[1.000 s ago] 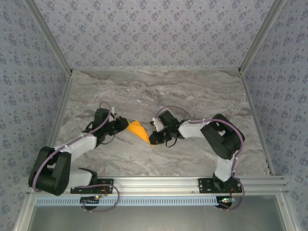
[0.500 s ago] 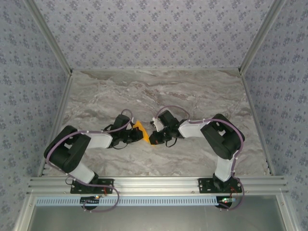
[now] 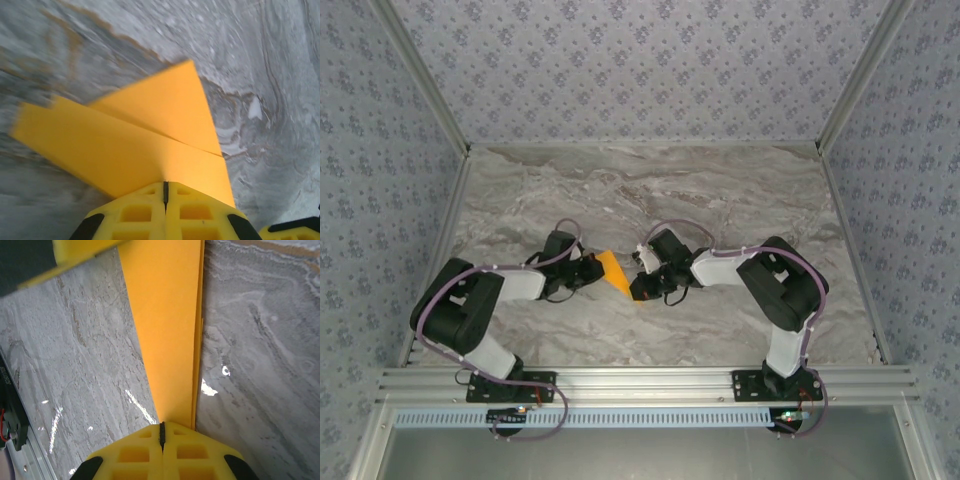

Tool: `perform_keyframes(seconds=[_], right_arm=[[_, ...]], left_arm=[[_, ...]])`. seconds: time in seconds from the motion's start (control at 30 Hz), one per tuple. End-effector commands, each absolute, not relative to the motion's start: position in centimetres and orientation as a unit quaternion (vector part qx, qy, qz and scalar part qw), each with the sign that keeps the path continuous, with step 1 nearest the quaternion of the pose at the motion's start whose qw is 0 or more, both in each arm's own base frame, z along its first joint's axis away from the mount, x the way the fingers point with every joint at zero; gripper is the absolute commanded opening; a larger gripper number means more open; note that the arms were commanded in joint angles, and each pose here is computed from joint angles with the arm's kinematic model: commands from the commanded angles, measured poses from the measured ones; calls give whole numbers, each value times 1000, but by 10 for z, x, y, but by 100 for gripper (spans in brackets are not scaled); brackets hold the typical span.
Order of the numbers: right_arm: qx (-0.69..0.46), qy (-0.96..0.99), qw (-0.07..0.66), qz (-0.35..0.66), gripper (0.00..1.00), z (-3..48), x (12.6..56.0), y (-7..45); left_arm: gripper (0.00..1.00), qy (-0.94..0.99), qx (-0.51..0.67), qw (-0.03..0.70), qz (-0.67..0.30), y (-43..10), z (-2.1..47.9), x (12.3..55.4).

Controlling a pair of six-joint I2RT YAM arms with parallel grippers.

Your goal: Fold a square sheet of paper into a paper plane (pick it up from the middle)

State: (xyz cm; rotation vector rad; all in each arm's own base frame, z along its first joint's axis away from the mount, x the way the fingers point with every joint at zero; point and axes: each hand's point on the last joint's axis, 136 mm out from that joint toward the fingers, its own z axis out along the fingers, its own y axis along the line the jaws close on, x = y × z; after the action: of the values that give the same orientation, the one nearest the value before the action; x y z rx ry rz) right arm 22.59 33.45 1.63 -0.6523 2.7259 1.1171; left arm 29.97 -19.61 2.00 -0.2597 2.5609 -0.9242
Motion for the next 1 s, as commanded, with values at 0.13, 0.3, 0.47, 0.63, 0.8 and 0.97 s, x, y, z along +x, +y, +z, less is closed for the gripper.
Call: perform_keyframes(seconds=[0.13, 0.3, 0.47, 0.63, 0.8, 0.97], right_arm=[[-166, 956, -66, 234, 0, -52, 175, 265], [-166, 955, -66, 236, 0, -50, 176, 266], [-167, 954, -63, 242, 0, -47, 177, 270], [-170, 953, -62, 244, 0, -45, 180, 274], [-171, 953, -64, 242, 0, -45, 179, 275], [-172, 953, -64, 243, 0, -43, 178, 275]], left_arm=[[5, 925, -170, 207, -270, -124, -3, 317], [5, 918, -176, 226, -275, -111, 17, 331], [5, 902, -155, 255, -311, -128, 55, 328], [5, 895, -117, 279, -329, -154, 81, 310], [5, 891, -64, 261, -367, -198, 84, 294], [4, 898, -45, 237, -369, -219, 66, 297]])
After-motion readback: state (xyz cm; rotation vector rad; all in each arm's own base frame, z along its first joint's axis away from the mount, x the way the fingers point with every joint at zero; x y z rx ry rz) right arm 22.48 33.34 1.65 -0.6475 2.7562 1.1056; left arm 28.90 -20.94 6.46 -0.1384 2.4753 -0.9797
